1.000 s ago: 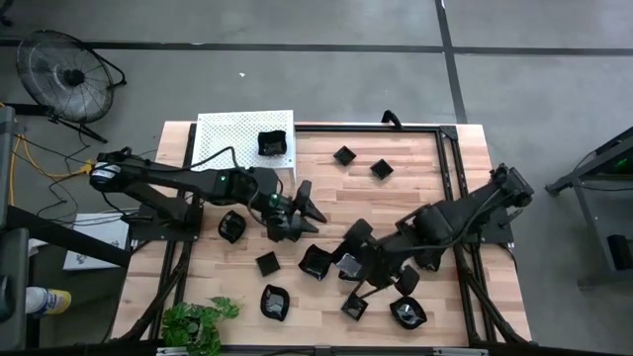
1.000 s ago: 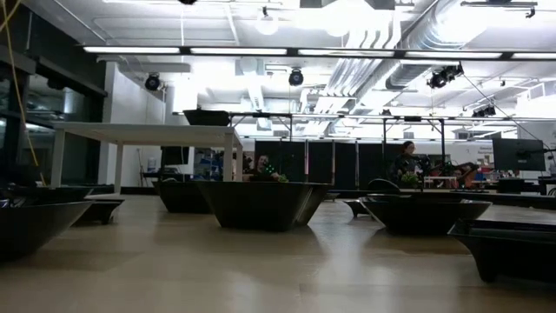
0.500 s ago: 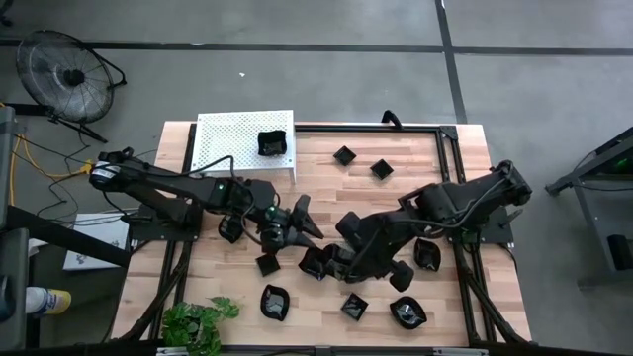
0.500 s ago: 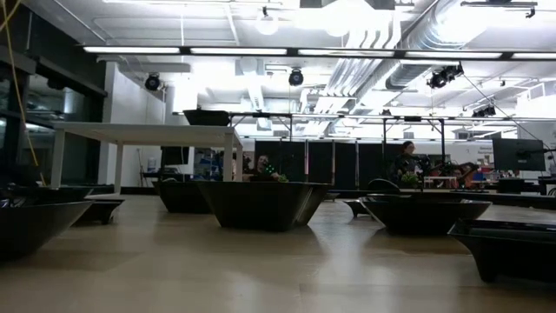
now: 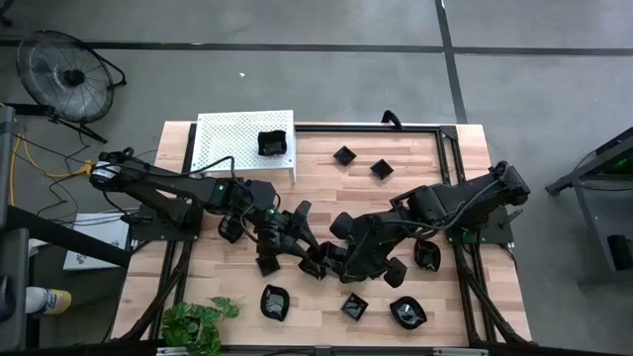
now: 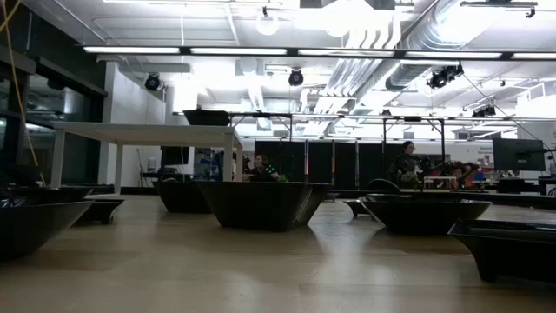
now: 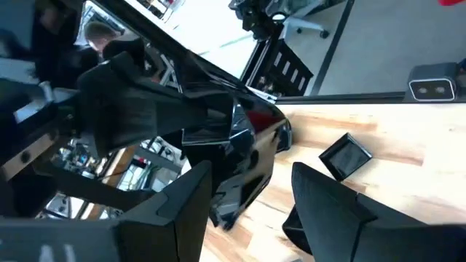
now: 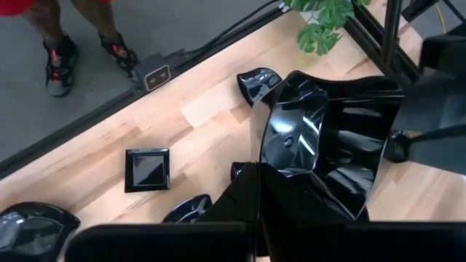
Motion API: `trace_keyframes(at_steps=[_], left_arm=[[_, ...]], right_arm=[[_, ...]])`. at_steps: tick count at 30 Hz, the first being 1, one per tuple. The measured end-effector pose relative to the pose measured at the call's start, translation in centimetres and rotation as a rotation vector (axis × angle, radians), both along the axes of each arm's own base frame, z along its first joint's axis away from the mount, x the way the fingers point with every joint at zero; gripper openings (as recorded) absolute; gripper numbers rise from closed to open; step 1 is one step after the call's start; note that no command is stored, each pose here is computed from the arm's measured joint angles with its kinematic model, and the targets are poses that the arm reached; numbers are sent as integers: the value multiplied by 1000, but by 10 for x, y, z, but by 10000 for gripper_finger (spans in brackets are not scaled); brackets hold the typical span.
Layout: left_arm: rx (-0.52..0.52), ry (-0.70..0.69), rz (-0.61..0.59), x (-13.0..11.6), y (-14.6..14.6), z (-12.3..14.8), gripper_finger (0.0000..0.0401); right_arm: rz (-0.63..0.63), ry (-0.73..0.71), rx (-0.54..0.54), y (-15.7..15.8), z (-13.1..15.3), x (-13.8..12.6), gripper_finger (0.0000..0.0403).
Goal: Pick & Place Mini shaped plates
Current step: Stack the black distorted square plate on top of the black distorted square plate on the shelf
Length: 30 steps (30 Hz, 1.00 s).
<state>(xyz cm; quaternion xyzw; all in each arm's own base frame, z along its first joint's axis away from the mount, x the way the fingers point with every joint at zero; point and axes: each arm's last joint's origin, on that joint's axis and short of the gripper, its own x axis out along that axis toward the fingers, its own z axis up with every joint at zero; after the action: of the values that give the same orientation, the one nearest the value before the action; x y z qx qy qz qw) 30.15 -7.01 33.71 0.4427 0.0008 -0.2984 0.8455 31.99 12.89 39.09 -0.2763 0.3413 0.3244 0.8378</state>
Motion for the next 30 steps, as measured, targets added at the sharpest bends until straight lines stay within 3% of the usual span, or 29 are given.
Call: trace_keyframes(at_steps=[15,30], left_arm=[[-104,87,-39,5,-3,-8,176],[-128,109,-78,4,-4,-8,14]], right_arm=[[51,-70,-31,0,-4,11,0],[66,-70,-17,1,-4,12,0]])
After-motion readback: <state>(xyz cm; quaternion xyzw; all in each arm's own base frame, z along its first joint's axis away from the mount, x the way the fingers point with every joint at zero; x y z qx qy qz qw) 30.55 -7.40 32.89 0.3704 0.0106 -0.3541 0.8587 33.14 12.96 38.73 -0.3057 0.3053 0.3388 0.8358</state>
